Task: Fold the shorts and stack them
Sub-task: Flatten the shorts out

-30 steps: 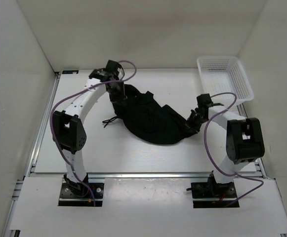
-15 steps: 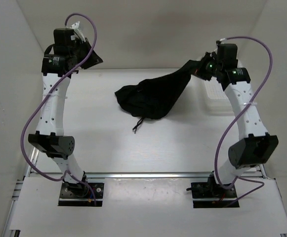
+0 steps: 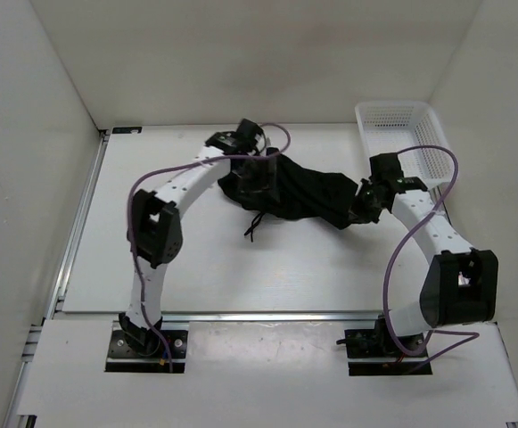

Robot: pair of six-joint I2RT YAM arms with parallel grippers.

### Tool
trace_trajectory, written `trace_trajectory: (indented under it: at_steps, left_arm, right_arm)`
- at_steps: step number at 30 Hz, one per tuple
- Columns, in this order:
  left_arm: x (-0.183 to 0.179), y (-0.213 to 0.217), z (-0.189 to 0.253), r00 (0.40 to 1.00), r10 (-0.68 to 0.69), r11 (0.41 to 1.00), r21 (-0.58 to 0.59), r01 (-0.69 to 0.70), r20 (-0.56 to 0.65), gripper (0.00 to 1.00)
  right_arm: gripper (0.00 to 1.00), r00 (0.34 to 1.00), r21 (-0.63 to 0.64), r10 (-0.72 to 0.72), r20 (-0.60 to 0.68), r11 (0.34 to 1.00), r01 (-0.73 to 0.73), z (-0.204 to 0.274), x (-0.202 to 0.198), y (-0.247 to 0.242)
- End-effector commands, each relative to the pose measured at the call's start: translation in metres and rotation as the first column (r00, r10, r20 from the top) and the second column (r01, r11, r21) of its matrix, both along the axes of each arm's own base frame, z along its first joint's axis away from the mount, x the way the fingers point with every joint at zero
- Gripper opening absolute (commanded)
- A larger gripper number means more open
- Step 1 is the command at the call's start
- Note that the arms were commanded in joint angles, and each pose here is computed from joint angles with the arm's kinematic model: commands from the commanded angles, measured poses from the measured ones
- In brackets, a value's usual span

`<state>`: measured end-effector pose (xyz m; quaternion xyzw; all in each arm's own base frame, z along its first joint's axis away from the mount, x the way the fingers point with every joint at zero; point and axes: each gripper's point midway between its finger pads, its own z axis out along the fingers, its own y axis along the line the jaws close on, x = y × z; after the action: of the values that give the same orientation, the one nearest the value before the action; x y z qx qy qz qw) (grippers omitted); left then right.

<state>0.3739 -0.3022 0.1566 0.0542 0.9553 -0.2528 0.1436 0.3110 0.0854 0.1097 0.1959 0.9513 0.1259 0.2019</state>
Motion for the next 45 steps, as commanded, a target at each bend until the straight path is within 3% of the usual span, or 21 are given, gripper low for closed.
trace_trajectory:
  at_steps: [1, 6, 15, 22, 24, 27, 28, 30, 33, 36, 38, 39, 40, 41, 42, 45]
  left_arm:
    - [-0.005, -0.032, 0.011, 0.999, -0.047, 0.998, -0.035, 0.048, 0.024, 0.77]
    - [-0.003, -0.047, -0.027, 0.997, -0.059, 0.998, 0.003, 0.059, -0.04, 0.76]
    - [0.029, -0.057, -0.049, 1.0, 0.005, 0.997, 0.076, -0.007, 0.022, 0.62]
    - [0.037, -0.085, -0.073, 0.999, -0.035, 0.999, 0.042, 0.035, 0.005, 0.6]
    - [0.038, -0.09, -0.07, 0.999, -0.036, 0.999, 0.019, 0.036, 0.002, 0.54]
    - [0.042, -0.096, -0.064, 0.999, -0.033, 0.999, -0.004, 0.033, 0.013, 0.33]
    - [0.043, -0.097, -0.06, 0.999, -0.033, 0.999, -0.01, 0.033, 0.021, 0.13]
    - [0.047, -0.1, -0.051, 0.999, -0.033, 0.999, -0.025, 0.034, 0.043, 0.1]
    - [0.055, -0.084, 0.006, 0.993, 0.0, 0.996, -0.088, 0.011, 0.118, 0.1]
    - [0.08, -0.033, 0.08, 0.963, 0.109, 0.987, -0.145, -0.075, 0.245, 0.1]
    - [0.102, 0.013, 0.143, 0.915, 0.201, 0.967, -0.219, -0.129, 0.349, 0.1]
    - [0.108, 0.03, 0.164, 0.891, 0.23, 0.961, -0.239, -0.142, 0.391, 0.1]
    - [0.118, 0.058, 0.196, 0.847, 0.281, 0.948, -0.27, -0.17, 0.451, 0.1]
    - [0.117, 0.071, 0.216, 0.821, 0.307, 0.94, -0.291, -0.18, 0.481, 0.1]
    - [0.107, 0.086, 0.248, 0.783, 0.334, 0.93, -0.32, -0.182, 0.524, 0.1]
    - [0.086, 0.127, 0.3, 0.694, 0.382, 0.915, -0.353, -0.194, 0.61, 0.1]
  right_arm:
    - [0.0, 0.993, -0.024, 0.0, 0.116, 1.0, 0.003, 0.027, 0.013, -0.009]
    - [0.0, 0.994, -0.012, -0.015, 0.107, 1.0, 0.017, 0.027, 0.016, -0.02]
    - [0.0, 0.998, 0.013, 0.0, 0.067, 1.0, 0.0, 0.018, 0.014, -0.021]
    - [0.0, 0.996, 0.031, 0.009, 0.085, 0.999, -0.011, 0.025, 0.018, -0.017]
    - [0.0, 0.996, 0.039, 0.013, 0.084, 0.999, -0.016, 0.025, 0.017, -0.016]
    - [0.0, 0.997, 0.038, 0.013, 0.075, 0.999, -0.016, 0.022, 0.018, -0.015]
    - [0.0, 0.997, 0.038, 0.013, 0.075, 0.999, -0.016, 0.022, 0.018, -0.015]
    - [0.0, 0.997, 0.047, 0.018, 0.073, 0.999, -0.021, 0.02, 0.019, -0.014]
    - [0.0, 0.996, 0.061, 0.005, 0.088, 0.998, -0.01, 0.027, 0.03, -0.014]
    - [0.0, 0.987, 0.098, 0.014, 0.162, 0.995, -0.03, 0.055, 0.065, -0.009]
    - [0.0, 0.985, 0.133, 0.023, 0.173, 0.99, -0.046, 0.066, 0.092, -0.001]
    - [0.0, 0.961, 0.164, 0.033, 0.275, 0.983, -0.081, 0.112, 0.119, 0.003]
    - [0.0, 0.958, 0.181, 0.044, 0.284, 0.979, -0.099, 0.126, 0.126, 0.007]
    - [0.0, 0.954, 0.195, 0.054, 0.295, 0.974, -0.115, 0.133, 0.138, 0.011]
    - [0.0, 0.922, 0.206, 0.049, 0.384, 0.969, -0.137, 0.172, 0.15, 0.014]
    - [0.0, 0.891, 0.204, 0.04, 0.452, 0.968, -0.147, 0.203, 0.147, 0.015]
